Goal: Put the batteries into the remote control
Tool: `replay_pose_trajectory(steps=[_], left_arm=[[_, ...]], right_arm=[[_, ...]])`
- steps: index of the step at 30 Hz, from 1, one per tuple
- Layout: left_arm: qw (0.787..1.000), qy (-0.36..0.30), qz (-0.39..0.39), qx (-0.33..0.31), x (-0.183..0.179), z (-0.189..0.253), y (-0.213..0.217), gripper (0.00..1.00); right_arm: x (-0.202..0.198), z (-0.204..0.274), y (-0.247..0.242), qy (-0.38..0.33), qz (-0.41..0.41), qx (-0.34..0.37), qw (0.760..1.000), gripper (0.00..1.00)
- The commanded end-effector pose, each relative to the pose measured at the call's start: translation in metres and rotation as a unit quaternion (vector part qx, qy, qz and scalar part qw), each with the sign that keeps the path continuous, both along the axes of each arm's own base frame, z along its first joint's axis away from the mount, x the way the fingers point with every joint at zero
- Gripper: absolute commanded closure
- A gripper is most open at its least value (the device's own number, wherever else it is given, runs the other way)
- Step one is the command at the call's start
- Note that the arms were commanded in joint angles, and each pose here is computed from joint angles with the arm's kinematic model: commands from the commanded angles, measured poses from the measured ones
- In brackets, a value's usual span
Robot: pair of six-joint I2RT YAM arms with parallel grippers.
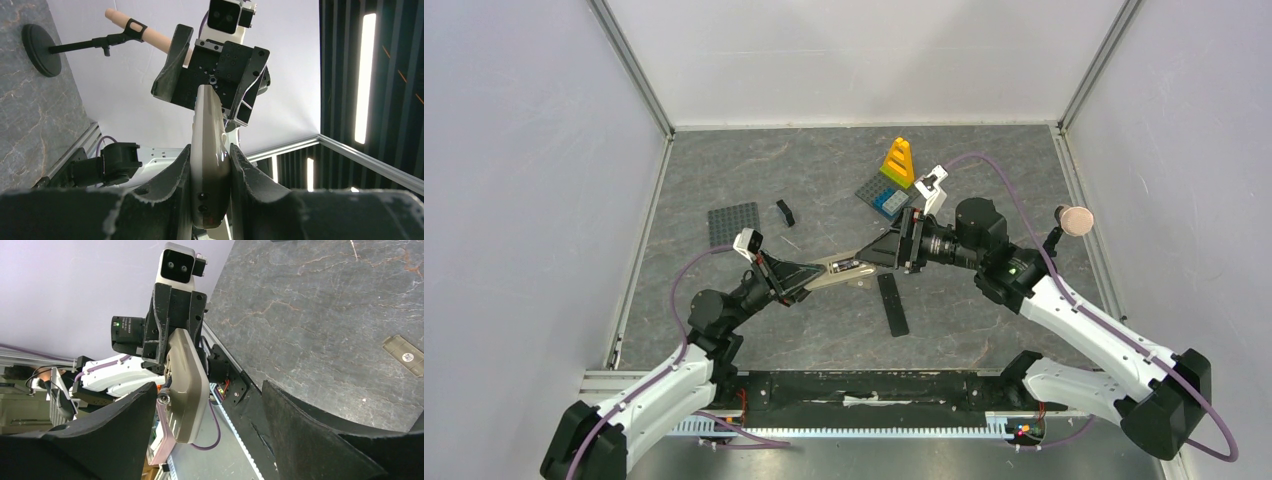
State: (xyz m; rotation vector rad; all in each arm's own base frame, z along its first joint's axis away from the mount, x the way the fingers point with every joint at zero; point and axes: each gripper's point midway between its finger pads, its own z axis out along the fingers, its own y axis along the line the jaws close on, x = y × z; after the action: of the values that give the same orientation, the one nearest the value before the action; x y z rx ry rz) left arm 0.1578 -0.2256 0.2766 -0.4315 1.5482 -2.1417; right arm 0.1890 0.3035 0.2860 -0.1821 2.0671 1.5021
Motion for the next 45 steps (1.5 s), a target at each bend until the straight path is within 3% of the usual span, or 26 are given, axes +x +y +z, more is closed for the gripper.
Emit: replay_pose_trajectory(steps=[1,7,22,34,36,40,45], left_arm=[[0.999,-0.038,-0.008,-0.031,-0.009,0.025,0.005,0.98],[0.998,-0.042,-0.003,-0.043,-0.008,0.032,0.007,0.98],[0.997,-0.055,-0.003,-0.051,-0.009,0.04,0.007,0.98],[0.997,-0.065,-0.009,-0.045,-0.014,0.039,0.007,0.98],[0.997,-0.063,-0.008,-0.045,-0.013,0.038,0.007,0.98],[0.997,-0.059,-0.005,-0.042,-0.011,0.035,0.007,0.98],[0.998,-0.05,0.001,-0.04,-0.008,0.03,0.007,0.98]], right_arm=[[-0.001,0.003,0.002,-0.005,0.011,0.012,1.0,0.24],[-0.004,-0.009,0.002,0.002,0.017,0.006,1.0,0.31],[-0.004,-0.039,0.001,0.012,0.023,-0.025,0.999,0.34],[0.007,-0.053,-0.003,0.031,-0.014,-0.043,0.999,0.44],[0.006,-0.05,-0.002,0.029,-0.01,-0.037,0.999,0.39],[0.003,-0.037,-0.003,0.008,-0.006,-0.019,1.0,0.19],[0.0,-0.019,0.0,-0.012,0.004,0.004,1.0,0.09]])
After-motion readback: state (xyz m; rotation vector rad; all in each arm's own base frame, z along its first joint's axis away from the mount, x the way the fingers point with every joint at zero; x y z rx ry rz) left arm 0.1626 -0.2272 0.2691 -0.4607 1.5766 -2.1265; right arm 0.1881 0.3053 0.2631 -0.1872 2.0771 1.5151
